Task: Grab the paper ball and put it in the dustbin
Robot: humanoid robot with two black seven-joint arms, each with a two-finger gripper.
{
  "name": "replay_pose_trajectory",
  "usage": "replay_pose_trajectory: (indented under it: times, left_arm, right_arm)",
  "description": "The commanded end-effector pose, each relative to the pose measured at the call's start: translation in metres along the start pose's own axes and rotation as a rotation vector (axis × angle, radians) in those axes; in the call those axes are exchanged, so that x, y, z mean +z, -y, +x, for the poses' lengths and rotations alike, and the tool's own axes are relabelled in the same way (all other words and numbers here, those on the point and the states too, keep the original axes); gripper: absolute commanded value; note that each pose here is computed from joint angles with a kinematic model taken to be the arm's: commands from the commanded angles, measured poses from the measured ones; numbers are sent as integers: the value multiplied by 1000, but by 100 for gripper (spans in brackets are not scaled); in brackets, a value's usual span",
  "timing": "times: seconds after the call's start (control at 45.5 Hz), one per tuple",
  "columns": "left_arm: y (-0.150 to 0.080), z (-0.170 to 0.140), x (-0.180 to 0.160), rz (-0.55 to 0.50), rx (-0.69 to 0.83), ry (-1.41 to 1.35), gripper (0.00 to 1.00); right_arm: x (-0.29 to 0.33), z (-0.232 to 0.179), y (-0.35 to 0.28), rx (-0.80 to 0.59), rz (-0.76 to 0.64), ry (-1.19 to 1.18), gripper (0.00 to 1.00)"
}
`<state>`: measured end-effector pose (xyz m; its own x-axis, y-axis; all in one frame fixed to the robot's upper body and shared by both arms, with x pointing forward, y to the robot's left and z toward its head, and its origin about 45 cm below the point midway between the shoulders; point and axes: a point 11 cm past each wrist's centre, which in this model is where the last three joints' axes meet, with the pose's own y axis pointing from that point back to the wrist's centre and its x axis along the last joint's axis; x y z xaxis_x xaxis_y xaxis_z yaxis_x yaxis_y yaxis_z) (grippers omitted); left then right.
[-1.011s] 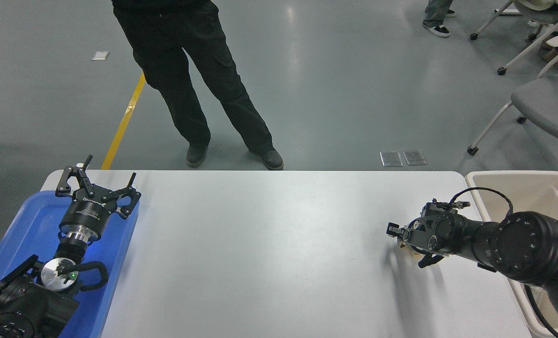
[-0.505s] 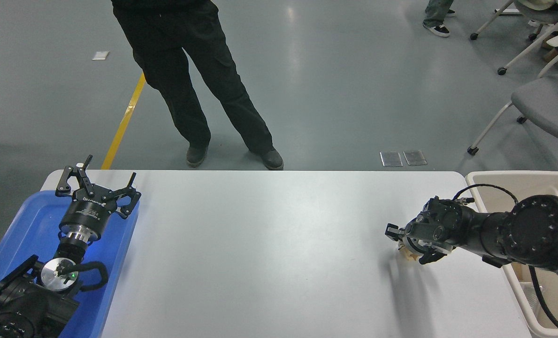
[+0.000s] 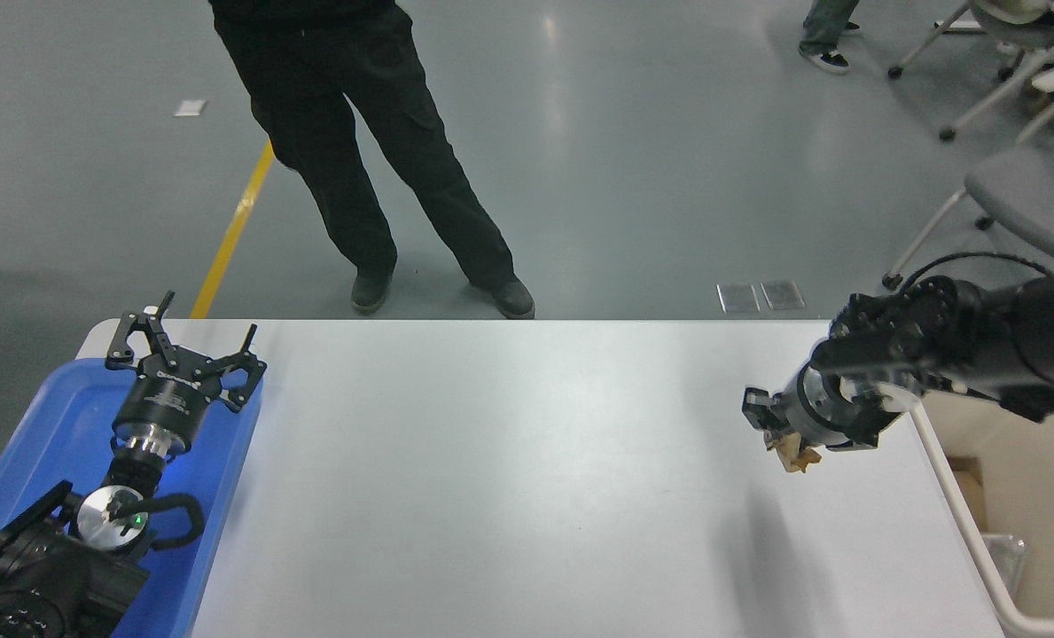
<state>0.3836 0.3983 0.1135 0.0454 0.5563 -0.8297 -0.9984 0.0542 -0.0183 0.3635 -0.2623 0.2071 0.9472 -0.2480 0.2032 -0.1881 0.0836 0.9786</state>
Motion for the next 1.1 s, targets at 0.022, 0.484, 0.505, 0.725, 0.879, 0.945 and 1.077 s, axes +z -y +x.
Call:
replay_pose_trajectory:
  times: [0.022, 0.484, 0.505, 0.725, 0.879, 0.945, 1.077]
  left_arm:
    - [0, 0, 0, 3, 0, 1, 99]
    - [0, 0, -1, 3, -1, 1, 99]
    - [0, 0, 0, 3, 0, 1, 99]
    - [0, 0, 0, 3, 0, 1, 99]
    - [0, 0, 0, 3, 0, 1, 99]
    - [0, 0, 0, 0, 0, 0, 99]
    - [-1, 1, 0, -1, 2, 0, 99]
  right_arm:
    - [-28, -1, -104, -139, 68, -183, 0]
    - [-38, 16, -232, 29, 171, -246, 0]
    - [-38, 17, -234, 31, 174, -242, 0]
    - [-39, 17, -237, 34, 185, -227, 0]
    - [-12, 27, -228, 34, 116, -163, 0]
    - [17, 34, -223, 37, 55, -98, 0]
    - [76, 40, -214, 27, 14, 46, 0]
